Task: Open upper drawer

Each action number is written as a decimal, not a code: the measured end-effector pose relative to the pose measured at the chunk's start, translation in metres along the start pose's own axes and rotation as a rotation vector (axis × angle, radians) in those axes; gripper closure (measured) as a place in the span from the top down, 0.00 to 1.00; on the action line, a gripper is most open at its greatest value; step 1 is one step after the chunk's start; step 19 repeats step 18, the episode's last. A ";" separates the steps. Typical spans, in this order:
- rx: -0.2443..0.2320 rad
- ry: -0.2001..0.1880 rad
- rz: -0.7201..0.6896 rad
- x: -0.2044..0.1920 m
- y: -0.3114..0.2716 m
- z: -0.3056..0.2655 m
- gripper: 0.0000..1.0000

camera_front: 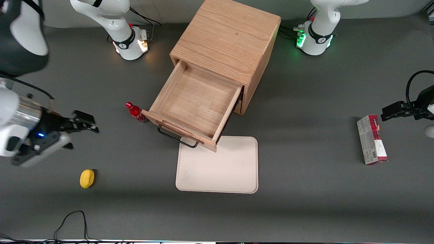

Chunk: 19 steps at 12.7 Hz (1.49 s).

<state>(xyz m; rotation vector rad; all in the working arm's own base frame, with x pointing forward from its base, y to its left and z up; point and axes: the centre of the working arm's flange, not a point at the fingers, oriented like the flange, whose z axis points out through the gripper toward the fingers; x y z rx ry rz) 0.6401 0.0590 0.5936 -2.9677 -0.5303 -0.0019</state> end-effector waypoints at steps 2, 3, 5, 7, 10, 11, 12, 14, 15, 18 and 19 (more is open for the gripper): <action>-0.024 -0.045 0.131 -0.053 0.022 -0.002 1.00; -0.028 -0.064 0.174 -0.082 0.028 -0.002 1.00; -0.039 -0.079 0.241 -0.130 0.025 -0.006 1.00; -0.062 -0.069 0.341 -0.153 0.013 -0.012 1.00; -0.075 -0.045 0.409 -0.161 -0.002 -0.012 1.00; -0.078 -0.037 0.418 -0.163 -0.006 -0.013 1.00; -0.082 -0.027 0.430 -0.165 -0.010 -0.016 1.00; -0.089 -0.012 0.442 -0.164 -0.021 -0.020 1.00; -0.091 -0.009 0.455 -0.163 -0.024 -0.020 1.00; -0.091 -0.012 0.476 -0.160 -0.023 -0.016 1.00; -0.091 -0.012 0.476 -0.160 -0.023 -0.016 1.00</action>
